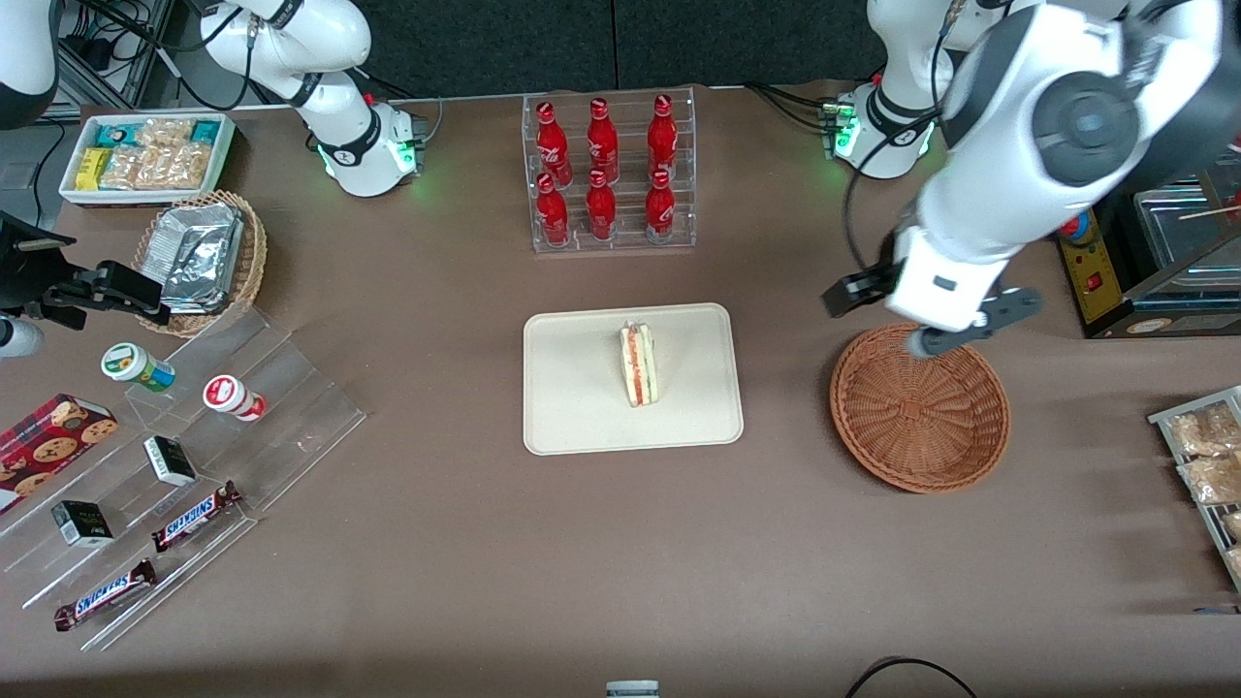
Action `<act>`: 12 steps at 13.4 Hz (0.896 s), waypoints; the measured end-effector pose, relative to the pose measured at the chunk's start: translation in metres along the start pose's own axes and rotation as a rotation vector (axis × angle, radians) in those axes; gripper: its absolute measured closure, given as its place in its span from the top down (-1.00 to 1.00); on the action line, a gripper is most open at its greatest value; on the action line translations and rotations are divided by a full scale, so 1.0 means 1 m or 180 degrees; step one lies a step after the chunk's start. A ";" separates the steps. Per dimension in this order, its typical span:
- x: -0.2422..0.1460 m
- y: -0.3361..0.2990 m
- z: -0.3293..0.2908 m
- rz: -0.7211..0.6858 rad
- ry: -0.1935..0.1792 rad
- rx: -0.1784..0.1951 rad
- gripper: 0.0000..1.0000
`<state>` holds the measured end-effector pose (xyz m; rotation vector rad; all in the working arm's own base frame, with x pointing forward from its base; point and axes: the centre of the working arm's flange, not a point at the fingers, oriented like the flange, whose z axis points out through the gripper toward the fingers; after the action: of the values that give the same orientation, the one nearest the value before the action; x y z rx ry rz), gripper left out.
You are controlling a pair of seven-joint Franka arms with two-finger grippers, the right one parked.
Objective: Place sandwich from basket to tray
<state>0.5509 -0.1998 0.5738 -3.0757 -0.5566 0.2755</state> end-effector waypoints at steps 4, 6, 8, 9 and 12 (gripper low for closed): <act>0.010 -0.051 -0.018 0.0271 -0.0105 0.0037 0.98; 0.011 -0.072 -0.026 0.0443 -0.0161 0.0050 0.99; 0.012 -0.092 -0.035 0.0550 -0.0186 0.0052 0.99; 0.013 -0.102 -0.038 0.0611 -0.0200 0.0050 0.98; 0.015 -0.135 -0.049 0.0772 -0.0223 0.0022 0.98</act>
<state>0.5260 -0.0665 0.6245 -3.1357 -0.1810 0.3865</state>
